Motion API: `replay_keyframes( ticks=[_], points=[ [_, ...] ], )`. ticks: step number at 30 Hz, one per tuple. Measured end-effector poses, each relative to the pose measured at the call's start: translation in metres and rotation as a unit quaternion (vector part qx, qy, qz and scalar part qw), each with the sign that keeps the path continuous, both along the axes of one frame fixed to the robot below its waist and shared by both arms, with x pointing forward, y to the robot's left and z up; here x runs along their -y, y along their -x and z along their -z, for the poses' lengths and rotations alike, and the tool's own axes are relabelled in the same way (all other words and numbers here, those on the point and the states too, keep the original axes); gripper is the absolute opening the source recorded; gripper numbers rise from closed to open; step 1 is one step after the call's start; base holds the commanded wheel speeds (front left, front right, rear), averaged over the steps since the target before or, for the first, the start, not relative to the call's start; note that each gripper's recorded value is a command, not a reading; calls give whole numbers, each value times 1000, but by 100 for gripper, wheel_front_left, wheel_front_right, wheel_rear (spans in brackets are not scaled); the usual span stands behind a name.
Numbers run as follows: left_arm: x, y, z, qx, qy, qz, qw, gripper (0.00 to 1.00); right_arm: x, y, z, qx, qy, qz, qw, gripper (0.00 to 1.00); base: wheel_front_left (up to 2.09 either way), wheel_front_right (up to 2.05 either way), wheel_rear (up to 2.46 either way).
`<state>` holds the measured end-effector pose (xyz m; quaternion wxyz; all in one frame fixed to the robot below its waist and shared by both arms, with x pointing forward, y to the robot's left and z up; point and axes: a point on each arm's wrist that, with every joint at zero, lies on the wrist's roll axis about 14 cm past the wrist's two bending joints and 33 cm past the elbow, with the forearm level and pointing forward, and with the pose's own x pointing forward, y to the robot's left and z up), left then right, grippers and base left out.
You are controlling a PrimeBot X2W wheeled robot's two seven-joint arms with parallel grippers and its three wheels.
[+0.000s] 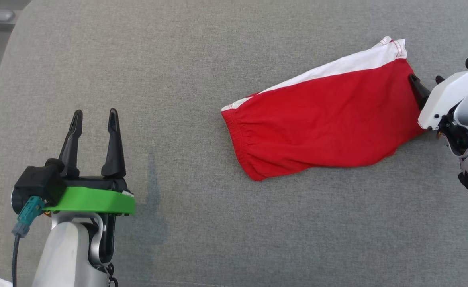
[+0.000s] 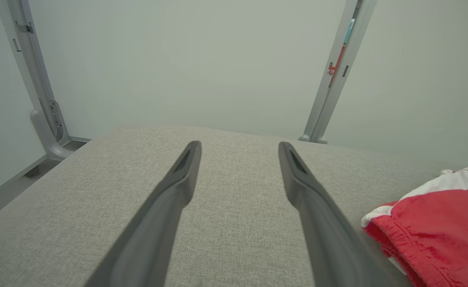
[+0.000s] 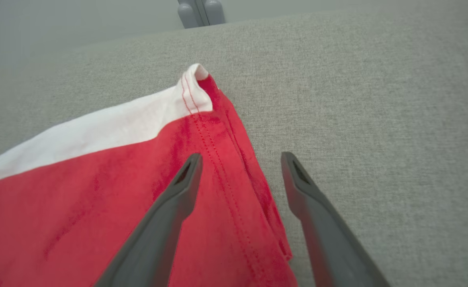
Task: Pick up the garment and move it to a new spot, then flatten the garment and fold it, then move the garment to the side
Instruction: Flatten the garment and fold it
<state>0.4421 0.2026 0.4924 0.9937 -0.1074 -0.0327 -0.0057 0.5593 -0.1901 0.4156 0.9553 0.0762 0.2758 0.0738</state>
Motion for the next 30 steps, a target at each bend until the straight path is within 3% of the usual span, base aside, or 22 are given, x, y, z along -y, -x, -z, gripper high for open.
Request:
replay_keyframes(
  ticks=[16, 17, 19, 20, 30],
  points=[
    [-14, 10, 21, -29, -7, -23, 999, 100, -11, -5, 42, -85, -1, 2, 996, 100, 0, 0, 0],
    [-14, 10, 22, -30, -7, -22, 999, 100, -13, -4, 43, -94, 0, -2, 996, 81, 0, 0, 0],
    [-13, 10, 23, -32, -6, -21, 999, 100, -15, -4, 45, -102, 2, -8, 995, 6, 0, 0, 0],
    [-13, 10, 24, -33, -5, -21, 999, 100, -16, -4, 45, -103, 2, -9, 995, 0, 0, 0, 0],
    [-4, 7, 25, -32, 5, -9, 999, 100, 0, -9, 30, -52, -1, 7, 999, 0, 0, 0, 0]
  ],
)
